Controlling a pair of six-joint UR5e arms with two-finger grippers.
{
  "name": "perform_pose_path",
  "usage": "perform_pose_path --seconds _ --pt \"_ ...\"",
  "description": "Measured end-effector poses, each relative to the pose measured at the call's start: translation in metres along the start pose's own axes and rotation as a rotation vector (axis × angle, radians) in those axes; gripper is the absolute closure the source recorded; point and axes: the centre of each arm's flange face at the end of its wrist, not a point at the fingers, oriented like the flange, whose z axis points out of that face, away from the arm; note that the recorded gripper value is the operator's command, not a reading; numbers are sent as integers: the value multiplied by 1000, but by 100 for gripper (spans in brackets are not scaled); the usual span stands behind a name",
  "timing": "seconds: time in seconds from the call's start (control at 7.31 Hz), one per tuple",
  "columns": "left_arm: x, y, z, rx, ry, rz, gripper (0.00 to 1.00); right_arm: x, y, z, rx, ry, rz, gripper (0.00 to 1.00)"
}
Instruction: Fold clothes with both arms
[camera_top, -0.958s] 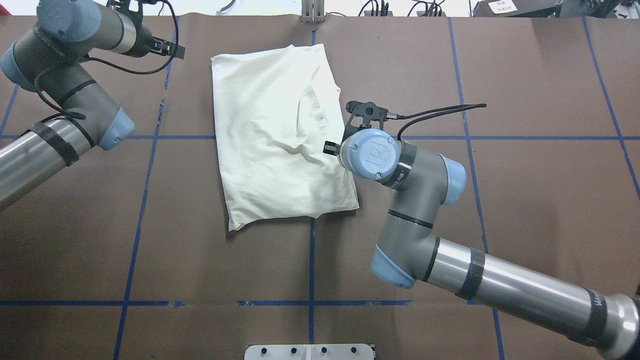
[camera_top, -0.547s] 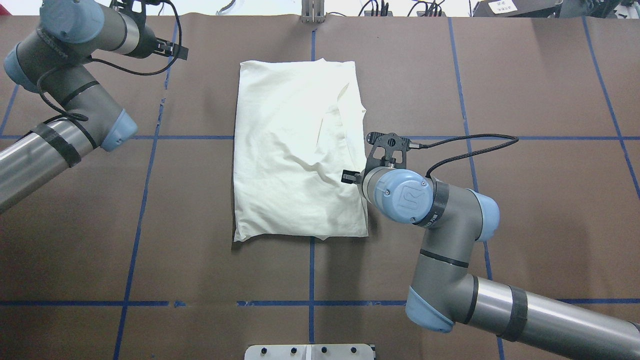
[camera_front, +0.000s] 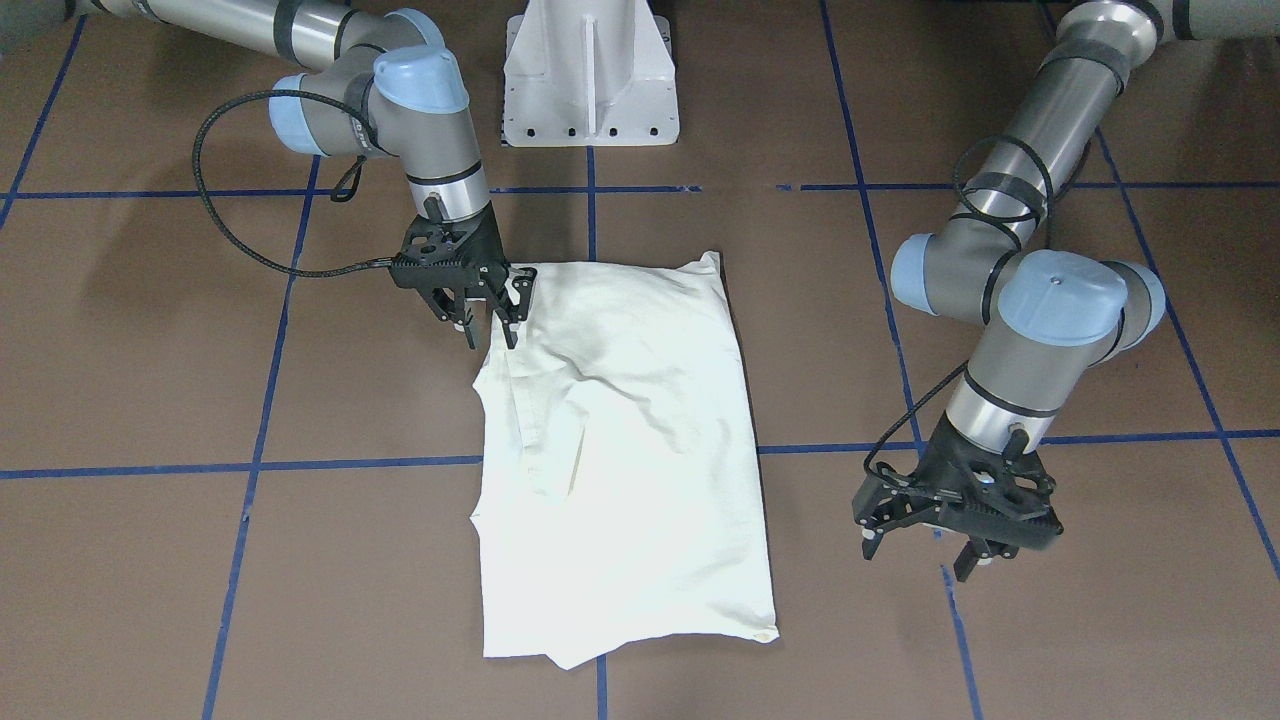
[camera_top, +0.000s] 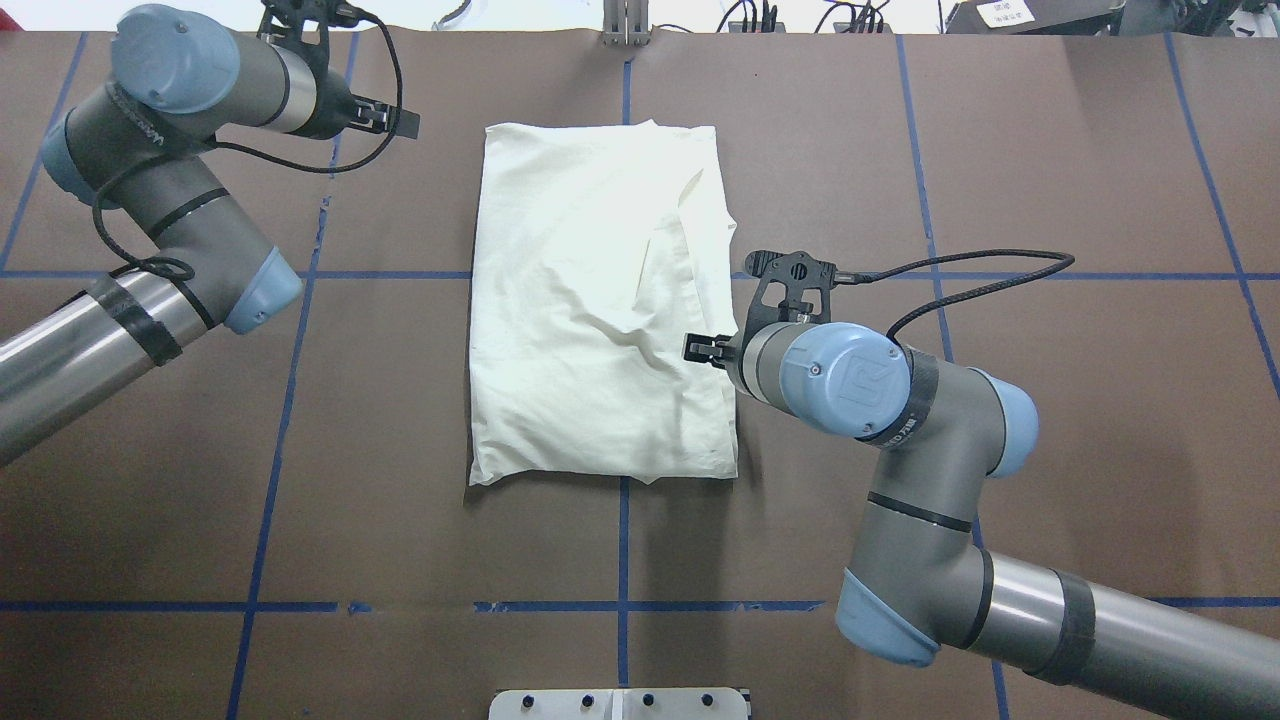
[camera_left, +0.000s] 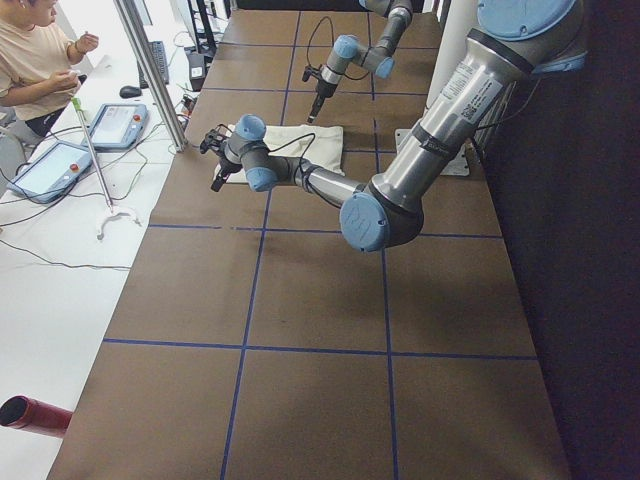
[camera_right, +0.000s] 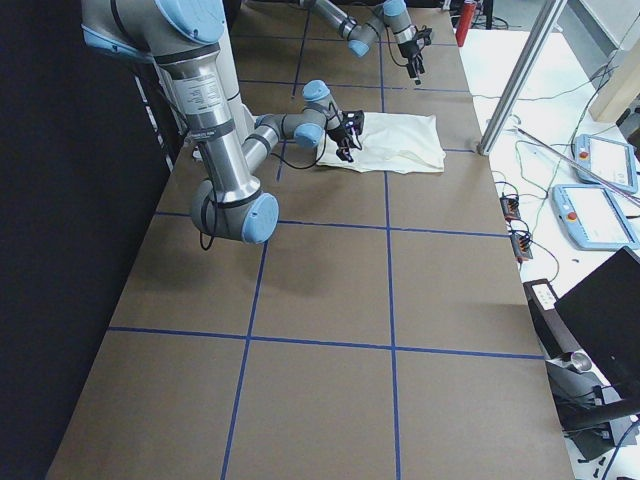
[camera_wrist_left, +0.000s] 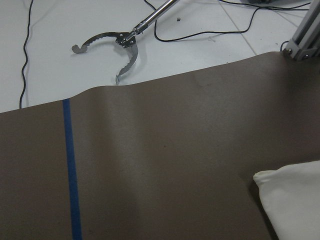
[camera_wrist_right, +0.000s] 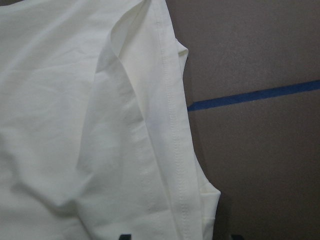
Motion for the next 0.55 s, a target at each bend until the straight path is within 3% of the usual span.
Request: perform_pose_path --seconds 0.41,0.55 --pt "53 92 -52 -69 157 -160 0 21 0 -57 -9 -74 51 0" --pt "71 131 -76 -105 203 -227 7 23 0 -66 -11 -87 82 0"
